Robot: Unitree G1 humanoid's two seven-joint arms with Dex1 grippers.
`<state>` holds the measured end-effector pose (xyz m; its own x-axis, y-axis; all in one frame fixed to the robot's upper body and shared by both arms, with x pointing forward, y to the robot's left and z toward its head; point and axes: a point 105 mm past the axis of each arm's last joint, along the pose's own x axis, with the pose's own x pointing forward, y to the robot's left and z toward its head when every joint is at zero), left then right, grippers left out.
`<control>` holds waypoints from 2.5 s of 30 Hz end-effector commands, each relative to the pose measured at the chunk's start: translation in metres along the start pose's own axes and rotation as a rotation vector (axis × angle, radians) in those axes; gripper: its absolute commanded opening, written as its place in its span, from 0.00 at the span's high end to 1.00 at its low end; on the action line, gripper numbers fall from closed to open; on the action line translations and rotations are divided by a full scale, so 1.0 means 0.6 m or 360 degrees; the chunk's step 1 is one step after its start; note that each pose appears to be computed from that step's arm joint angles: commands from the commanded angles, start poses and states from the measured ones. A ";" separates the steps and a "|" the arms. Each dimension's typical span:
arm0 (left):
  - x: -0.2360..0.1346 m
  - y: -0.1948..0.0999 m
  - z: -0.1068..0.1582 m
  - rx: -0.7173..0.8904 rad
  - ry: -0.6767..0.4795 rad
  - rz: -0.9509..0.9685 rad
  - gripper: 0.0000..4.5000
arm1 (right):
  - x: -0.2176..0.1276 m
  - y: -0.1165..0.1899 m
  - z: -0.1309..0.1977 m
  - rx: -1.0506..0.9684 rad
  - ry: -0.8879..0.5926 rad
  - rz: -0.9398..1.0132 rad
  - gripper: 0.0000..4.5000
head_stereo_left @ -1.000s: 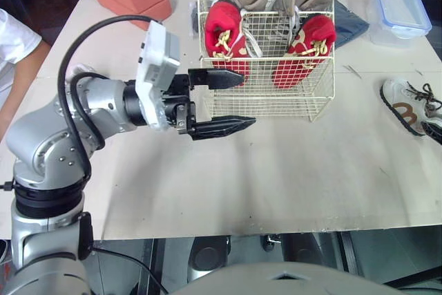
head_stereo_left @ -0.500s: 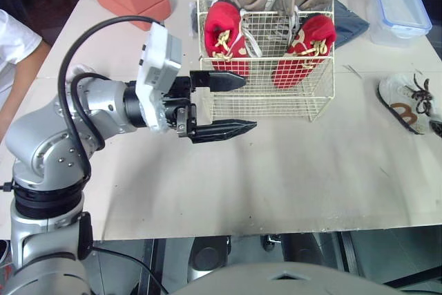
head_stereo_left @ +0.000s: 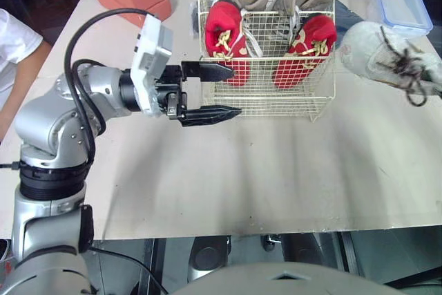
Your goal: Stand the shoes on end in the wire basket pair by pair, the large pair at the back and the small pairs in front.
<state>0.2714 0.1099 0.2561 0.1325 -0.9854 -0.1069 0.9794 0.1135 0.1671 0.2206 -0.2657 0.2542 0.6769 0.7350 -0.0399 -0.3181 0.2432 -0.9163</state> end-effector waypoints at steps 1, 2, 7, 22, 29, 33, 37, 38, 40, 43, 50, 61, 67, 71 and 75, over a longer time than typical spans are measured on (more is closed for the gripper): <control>0.007 0.003 0.017 0.0122 -0.0027 -0.0067 0.00 | 0.015 0.027 0.047 -0.0544 -0.0192 0.0269 0.99; 0.009 0.003 0.018 0.0136 -0.0025 -0.0087 0.00 | 0.023 0.038 0.052 -0.0618 -0.0247 0.0317 0.99; 0.020 0.000 0.015 0.0152 -0.0009 -0.0179 0.00 | 0.056 0.051 0.066 -0.0785 -0.0420 0.0390 0.99; 0.067 -0.020 -0.037 0.0065 0.0429 -0.0426 0.00 | 0.158 0.060 0.103 -0.1156 -0.0841 0.0743 0.99; 0.081 -0.017 -0.053 0.0037 0.0521 -0.0437 0.00 | 0.194 0.045 0.124 -0.1251 -0.0919 0.0744 0.99; 0.085 -0.021 -0.060 0.0031 0.0549 -0.0476 0.00 | 0.204 0.046 0.132 -0.1241 -0.0941 0.0726 0.99; 0.092 -0.021 -0.067 0.0031 0.0549 -0.0486 0.11 | 0.209 0.044 0.135 -0.1224 -0.0931 0.0702 1.00; 0.092 -0.020 -0.068 0.0027 0.0548 -0.0483 0.18 | 0.210 0.043 0.135 -0.1222 -0.0928 0.0698 1.00; 0.091 -0.018 -0.070 0.0023 0.0551 -0.0482 0.37 | 0.211 0.043 0.135 -0.1220 -0.0922 0.0695 1.00; 0.089 -0.017 -0.076 0.0013 0.0560 -0.0491 0.66 | 0.213 0.039 0.138 -0.1224 -0.0920 0.0669 1.00; 0.093 -0.006 -0.068 -0.0007 0.0431 -0.0418 0.90 | 0.205 0.012 0.135 -0.0905 -0.0844 0.0501 0.33; 0.100 0.004 -0.033 -0.0005 0.0076 -0.0240 0.90 | 0.165 0.047 0.100 0.1021 -0.0399 0.0388 0.00; 0.122 0.012 -0.034 0.0031 0.0005 -0.0162 0.90 | 0.191 0.025 0.141 0.1782 -0.0531 0.0138 0.00; 0.132 0.017 -0.029 0.0045 -0.0063 -0.0105 0.90 | 0.209 0.027 0.144 0.1912 -0.0512 0.0071 0.00; 0.133 0.019 -0.026 0.0050 -0.0095 -0.0081 0.90 | 0.219 0.037 0.134 0.1964 -0.0459 0.0027 0.32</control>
<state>0.2977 0.0352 0.2165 0.0699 -0.9910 -0.1141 0.9906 0.0555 0.1247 0.2548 -0.1203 0.2628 0.5708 0.7955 0.2037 -0.8196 0.5670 0.0825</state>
